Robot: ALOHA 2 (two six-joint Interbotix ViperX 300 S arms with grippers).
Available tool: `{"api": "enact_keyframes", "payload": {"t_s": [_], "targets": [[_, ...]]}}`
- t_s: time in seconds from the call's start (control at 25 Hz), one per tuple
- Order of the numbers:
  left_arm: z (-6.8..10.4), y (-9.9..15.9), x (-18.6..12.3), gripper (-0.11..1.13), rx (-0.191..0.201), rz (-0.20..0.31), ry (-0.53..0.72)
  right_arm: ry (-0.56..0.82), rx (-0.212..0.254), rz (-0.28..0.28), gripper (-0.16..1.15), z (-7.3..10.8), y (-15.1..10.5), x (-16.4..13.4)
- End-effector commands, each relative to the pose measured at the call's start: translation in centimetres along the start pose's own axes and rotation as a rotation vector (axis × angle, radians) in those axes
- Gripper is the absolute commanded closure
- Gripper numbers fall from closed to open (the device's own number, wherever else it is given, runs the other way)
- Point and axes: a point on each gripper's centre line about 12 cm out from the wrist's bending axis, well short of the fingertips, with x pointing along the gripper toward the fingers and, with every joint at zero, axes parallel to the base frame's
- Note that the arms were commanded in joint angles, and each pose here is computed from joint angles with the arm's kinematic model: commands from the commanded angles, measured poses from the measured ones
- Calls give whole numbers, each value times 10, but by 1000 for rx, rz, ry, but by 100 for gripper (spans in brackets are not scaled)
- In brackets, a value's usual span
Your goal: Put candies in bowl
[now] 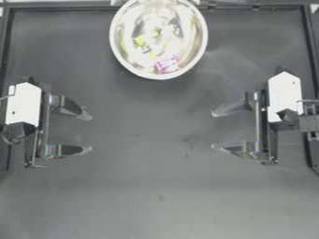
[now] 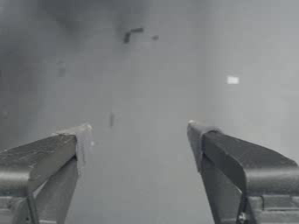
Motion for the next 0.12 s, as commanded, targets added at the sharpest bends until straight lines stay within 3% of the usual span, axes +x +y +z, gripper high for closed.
{"api": "enact_keyframes", "payload": {"t_s": [0.04, 0.12], "targets": [[5, 1, -3, 4, 34, 9, -28, -48, -7, 16, -2, 6, 2, -9], [6, 1, -4, 4, 43, 12, -31, -61, -12, 20, -2, 6, 2, -13]]}}
